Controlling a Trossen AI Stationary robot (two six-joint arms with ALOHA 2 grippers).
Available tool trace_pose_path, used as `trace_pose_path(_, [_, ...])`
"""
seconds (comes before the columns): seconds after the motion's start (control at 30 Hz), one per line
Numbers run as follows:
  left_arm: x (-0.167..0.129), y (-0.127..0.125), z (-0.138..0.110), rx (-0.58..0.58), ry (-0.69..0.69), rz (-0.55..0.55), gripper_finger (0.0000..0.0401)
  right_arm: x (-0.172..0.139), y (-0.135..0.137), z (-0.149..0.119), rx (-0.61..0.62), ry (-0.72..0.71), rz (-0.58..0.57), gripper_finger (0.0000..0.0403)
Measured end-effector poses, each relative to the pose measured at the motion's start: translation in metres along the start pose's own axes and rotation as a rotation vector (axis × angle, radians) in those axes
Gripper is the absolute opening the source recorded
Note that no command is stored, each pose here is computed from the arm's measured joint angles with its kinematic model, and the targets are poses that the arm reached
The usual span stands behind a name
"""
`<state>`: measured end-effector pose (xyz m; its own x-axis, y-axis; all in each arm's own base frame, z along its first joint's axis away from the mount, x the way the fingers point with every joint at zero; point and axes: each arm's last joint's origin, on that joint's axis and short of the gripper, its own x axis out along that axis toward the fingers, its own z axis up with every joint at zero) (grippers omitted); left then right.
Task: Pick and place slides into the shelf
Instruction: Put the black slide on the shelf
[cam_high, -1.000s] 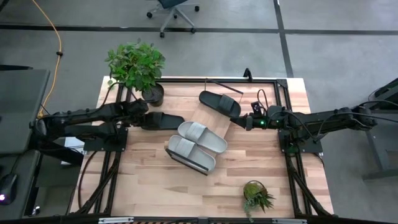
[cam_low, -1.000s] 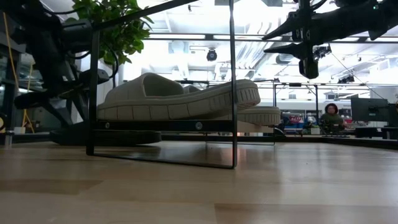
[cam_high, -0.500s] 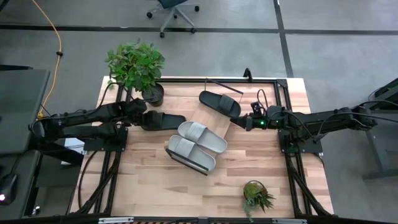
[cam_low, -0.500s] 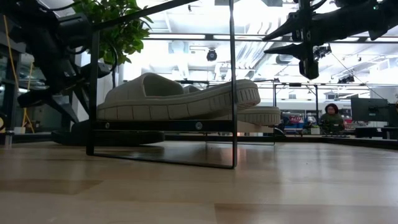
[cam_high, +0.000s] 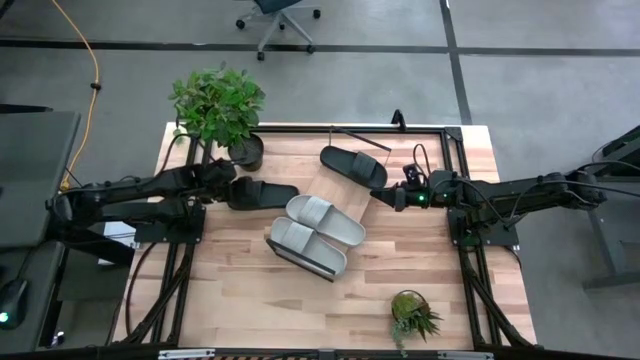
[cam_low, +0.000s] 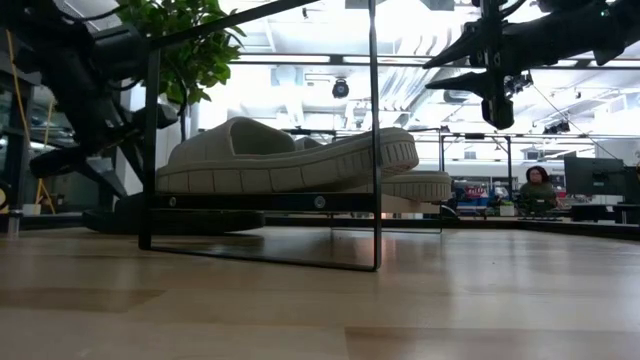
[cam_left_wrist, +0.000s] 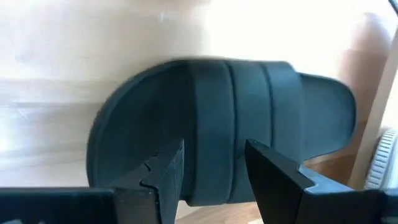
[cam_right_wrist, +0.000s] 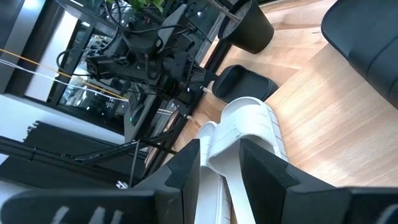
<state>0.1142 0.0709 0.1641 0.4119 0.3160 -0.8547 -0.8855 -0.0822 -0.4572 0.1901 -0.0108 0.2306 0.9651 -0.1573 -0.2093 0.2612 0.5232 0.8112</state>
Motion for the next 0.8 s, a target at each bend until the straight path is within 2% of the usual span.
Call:
trace_pose_path(0.3, [0.0060,-0.0006,-0.0005,-0.040,-0.013,-0.063,0.0161,0.0000,0.0000,0.0001,0.004,-0.001,0.000,0.0103])
trace_pose_path(0.8, [0.0060,-0.0007,-0.0004,-0.032,-0.013,-0.064,0.0161,0.0000,0.0000,0.0000,0.000,0.000,0.000,0.0103])
